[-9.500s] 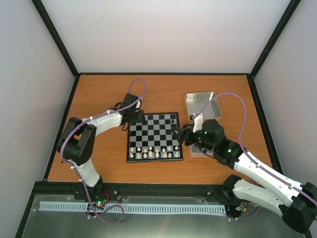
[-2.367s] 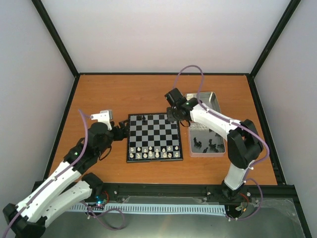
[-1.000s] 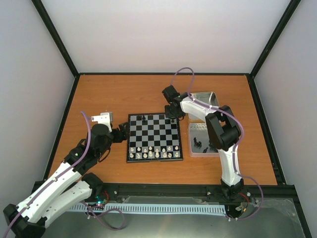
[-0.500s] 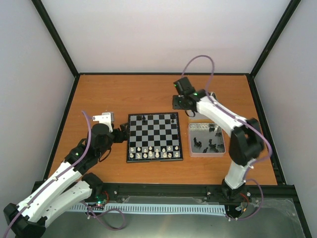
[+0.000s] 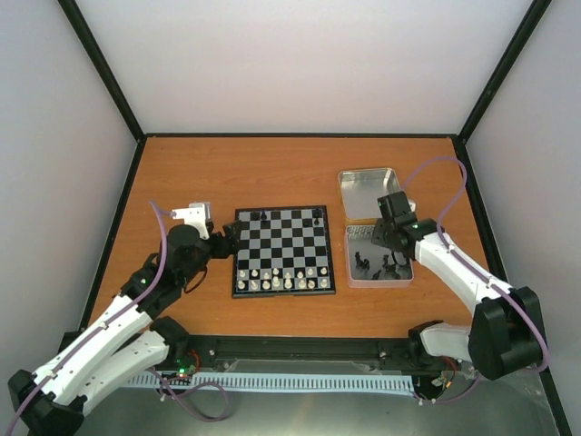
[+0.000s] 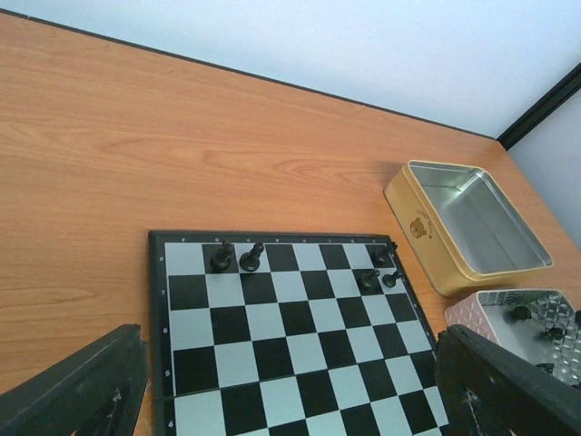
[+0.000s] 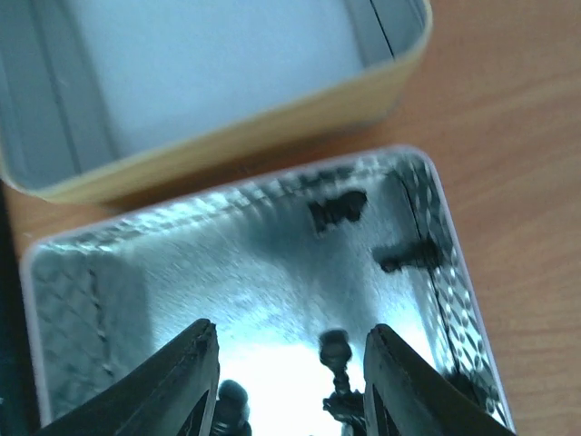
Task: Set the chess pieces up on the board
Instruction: Pick up the chess piece from the storage box.
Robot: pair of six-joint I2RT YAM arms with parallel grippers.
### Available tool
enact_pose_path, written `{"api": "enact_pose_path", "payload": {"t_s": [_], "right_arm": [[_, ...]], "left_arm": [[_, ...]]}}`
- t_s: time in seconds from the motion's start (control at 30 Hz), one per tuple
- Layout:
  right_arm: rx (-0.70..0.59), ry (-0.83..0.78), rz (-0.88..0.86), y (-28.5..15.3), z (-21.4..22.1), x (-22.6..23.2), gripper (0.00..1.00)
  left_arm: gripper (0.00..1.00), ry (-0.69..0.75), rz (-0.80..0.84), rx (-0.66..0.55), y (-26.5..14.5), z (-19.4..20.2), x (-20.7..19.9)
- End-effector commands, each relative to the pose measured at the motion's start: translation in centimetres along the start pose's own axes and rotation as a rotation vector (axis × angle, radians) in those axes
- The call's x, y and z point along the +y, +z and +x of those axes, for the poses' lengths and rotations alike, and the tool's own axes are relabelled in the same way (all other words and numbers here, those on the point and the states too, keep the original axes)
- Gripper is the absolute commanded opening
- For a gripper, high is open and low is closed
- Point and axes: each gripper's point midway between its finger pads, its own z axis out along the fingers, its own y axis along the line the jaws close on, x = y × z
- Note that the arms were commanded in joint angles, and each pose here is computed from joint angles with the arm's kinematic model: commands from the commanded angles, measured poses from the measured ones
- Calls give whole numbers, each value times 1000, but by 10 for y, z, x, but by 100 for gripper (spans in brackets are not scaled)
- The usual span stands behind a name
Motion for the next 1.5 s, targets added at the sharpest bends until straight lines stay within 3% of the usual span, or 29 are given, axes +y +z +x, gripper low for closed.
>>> {"api": "enact_pose_path", "payload": {"t_s": [0.0,0.37,0.87,1.07,1.2,1.47], "right_arm": [[44,33,7,14,20,-11,45],[206,-40,43,56,62,-19,41],[213,-66,110,71,67,-31,27],[232,-62,107,76,70,-31,28],[249,-44,84,76,75,-29,21],[237,-63,42,60,67,-24,35]], "left_arm": [[87,-11,50,-50,5,-15,-13],[87,-32,67,-17,15,-9,-18],[88,-26,51,-30,14,-11,-15],[87,-24,48,-24,13,-11,-15],[87,-28,48,-28,11,-11,-14],[87,-28,45,-25,11,-9,-13]]}}
